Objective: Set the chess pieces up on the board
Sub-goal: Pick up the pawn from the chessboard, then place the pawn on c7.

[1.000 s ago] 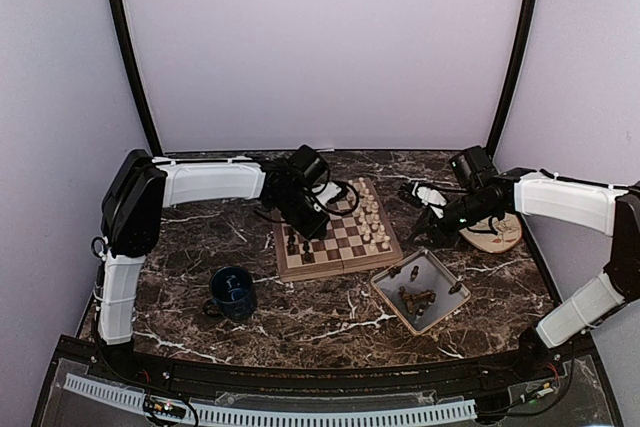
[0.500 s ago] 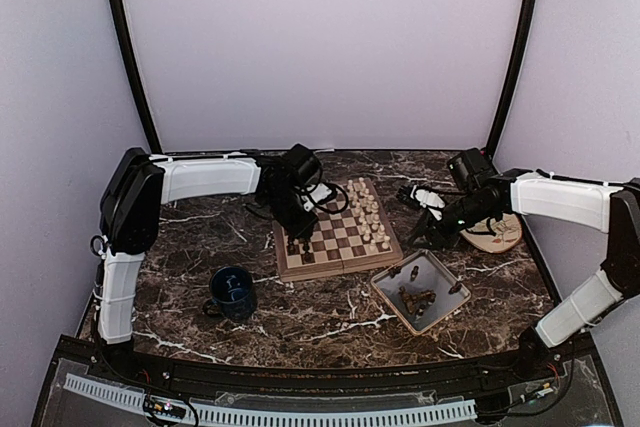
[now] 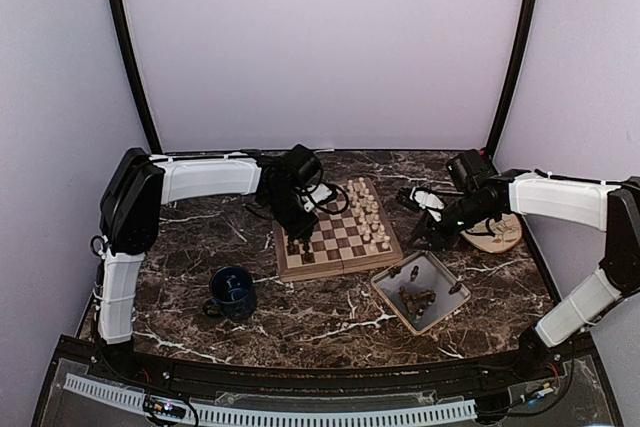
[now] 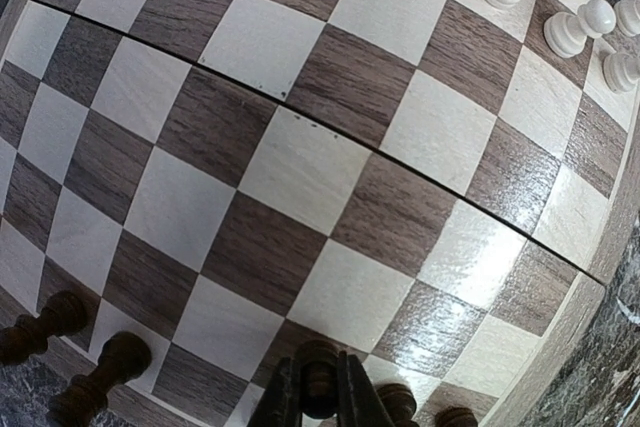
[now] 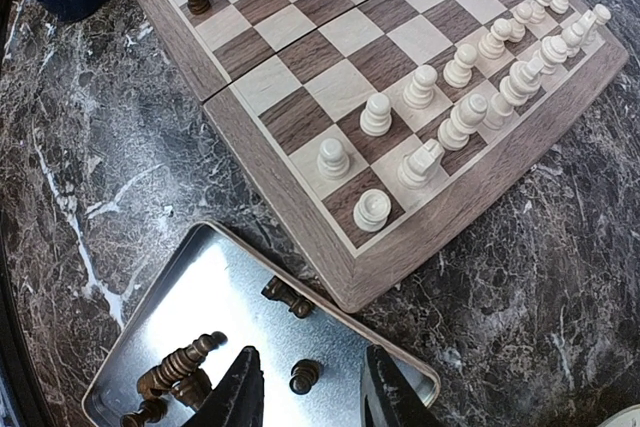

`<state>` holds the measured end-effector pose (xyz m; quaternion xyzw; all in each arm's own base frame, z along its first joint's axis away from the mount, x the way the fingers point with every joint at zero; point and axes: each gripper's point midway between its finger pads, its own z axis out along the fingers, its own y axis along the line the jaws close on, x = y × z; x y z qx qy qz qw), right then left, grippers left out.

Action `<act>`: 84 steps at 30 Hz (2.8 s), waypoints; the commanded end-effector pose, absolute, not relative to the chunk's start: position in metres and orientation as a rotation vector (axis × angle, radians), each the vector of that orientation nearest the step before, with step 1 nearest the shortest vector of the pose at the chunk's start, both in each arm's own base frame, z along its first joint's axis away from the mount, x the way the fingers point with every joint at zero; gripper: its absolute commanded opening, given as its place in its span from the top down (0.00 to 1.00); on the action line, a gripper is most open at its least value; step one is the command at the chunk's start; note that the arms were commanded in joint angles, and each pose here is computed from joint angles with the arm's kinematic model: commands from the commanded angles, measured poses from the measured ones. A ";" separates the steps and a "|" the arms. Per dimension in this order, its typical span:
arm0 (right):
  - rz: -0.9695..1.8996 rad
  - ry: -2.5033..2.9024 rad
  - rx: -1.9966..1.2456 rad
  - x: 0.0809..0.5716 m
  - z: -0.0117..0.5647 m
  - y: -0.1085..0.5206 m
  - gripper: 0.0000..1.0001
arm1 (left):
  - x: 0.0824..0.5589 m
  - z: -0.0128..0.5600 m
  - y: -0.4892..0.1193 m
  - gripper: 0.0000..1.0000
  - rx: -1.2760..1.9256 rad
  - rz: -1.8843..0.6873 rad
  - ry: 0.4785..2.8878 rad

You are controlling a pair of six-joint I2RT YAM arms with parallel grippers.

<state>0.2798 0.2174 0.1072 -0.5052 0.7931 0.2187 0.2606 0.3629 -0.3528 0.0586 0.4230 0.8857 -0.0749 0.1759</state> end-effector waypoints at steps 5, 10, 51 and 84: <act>0.602 2.138 -1.377 0.282 0.108 0.219 0.66 | 0.364 0.092 -0.355 0.96 1.205 -0.226 2.457; 0.603 2.140 -1.378 0.282 0.107 0.219 0.66 | 0.365 0.098 -0.354 0.95 1.230 -0.207 2.436; 0.607 2.148 -1.383 0.282 0.106 0.219 0.66 | 0.362 0.089 -0.349 0.77 1.262 -0.180 2.458; 0.431 2.413 -1.627 0.262 0.046 0.210 0.66 | 0.375 0.202 -0.317 0.68 0.925 -0.233 2.176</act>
